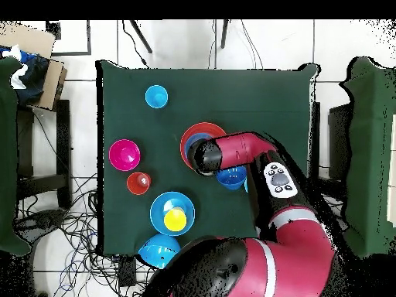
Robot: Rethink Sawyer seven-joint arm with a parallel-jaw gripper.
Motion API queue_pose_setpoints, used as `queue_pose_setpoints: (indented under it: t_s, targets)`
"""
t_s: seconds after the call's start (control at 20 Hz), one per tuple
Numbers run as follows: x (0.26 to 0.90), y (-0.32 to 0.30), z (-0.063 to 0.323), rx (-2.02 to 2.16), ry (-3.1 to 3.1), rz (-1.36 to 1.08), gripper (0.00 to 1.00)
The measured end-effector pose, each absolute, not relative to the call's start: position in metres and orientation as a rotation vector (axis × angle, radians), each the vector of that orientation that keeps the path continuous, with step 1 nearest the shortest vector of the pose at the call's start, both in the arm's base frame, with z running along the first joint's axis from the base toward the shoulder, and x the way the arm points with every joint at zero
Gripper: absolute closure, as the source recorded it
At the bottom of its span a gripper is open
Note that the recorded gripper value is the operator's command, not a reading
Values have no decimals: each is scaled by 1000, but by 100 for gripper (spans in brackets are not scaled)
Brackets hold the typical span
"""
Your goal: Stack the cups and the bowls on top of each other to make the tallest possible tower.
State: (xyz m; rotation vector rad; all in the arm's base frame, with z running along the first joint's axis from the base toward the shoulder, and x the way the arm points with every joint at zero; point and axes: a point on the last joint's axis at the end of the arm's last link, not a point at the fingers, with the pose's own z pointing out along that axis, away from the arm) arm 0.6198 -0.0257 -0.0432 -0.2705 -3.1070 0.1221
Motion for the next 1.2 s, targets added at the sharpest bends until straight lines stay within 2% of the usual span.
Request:
queue_pose_setpoints:
  t_s: [1.2]
  targets:
    - [617,-23,-48,-267,-3099,117,0]
